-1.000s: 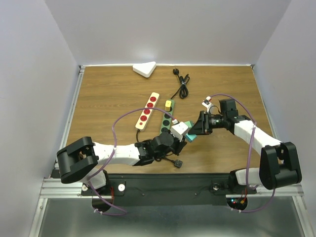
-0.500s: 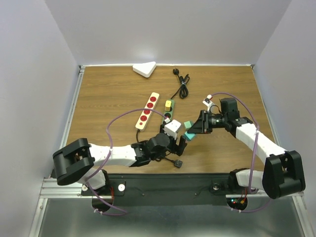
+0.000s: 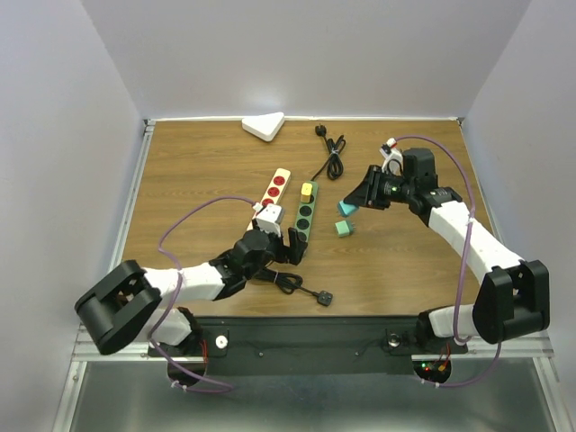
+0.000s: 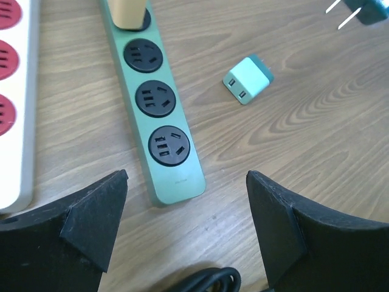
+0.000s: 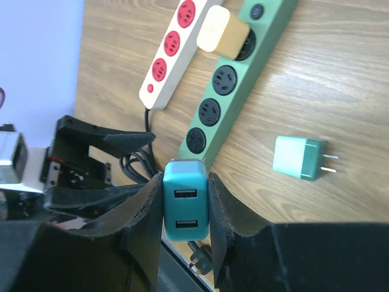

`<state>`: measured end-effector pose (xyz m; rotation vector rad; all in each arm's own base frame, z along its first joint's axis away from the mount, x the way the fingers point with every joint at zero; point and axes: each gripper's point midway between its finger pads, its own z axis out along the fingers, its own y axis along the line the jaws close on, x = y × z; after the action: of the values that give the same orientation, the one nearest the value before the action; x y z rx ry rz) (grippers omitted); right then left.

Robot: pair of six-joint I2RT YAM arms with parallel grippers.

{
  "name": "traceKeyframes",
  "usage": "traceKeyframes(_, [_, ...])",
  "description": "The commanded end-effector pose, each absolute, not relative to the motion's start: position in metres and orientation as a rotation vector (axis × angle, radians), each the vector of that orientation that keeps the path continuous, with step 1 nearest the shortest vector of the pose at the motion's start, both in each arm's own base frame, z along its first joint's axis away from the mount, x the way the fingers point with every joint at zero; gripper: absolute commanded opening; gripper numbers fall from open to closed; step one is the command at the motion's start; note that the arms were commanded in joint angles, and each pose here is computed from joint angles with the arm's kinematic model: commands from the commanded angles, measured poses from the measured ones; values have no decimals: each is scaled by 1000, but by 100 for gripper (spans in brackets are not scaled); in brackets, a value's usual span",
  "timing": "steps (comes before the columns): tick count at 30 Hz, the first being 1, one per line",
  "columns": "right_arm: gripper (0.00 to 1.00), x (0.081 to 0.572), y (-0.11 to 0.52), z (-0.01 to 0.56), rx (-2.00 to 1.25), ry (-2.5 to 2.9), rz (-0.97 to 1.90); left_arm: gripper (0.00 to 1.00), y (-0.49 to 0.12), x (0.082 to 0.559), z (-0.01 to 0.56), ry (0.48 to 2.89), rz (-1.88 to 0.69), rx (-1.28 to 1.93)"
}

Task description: Insert the plug

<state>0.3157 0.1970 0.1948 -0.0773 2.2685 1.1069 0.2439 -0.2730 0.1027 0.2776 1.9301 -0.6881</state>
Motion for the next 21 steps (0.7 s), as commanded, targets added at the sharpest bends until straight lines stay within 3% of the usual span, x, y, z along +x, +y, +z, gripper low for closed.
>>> traceKeyframes(1, [0,329,194,212,-45,2216,1050,90,-299,240,116,1841,-909,345])
traceKeyframes(15, [0,325,188,209,-24,2235,1013,90,-302,241,86,1924,-946,289])
traceKeyframes(21, [0,324,189,204,-30,2247,1020,91,-265,250,95,1892,-793,165])
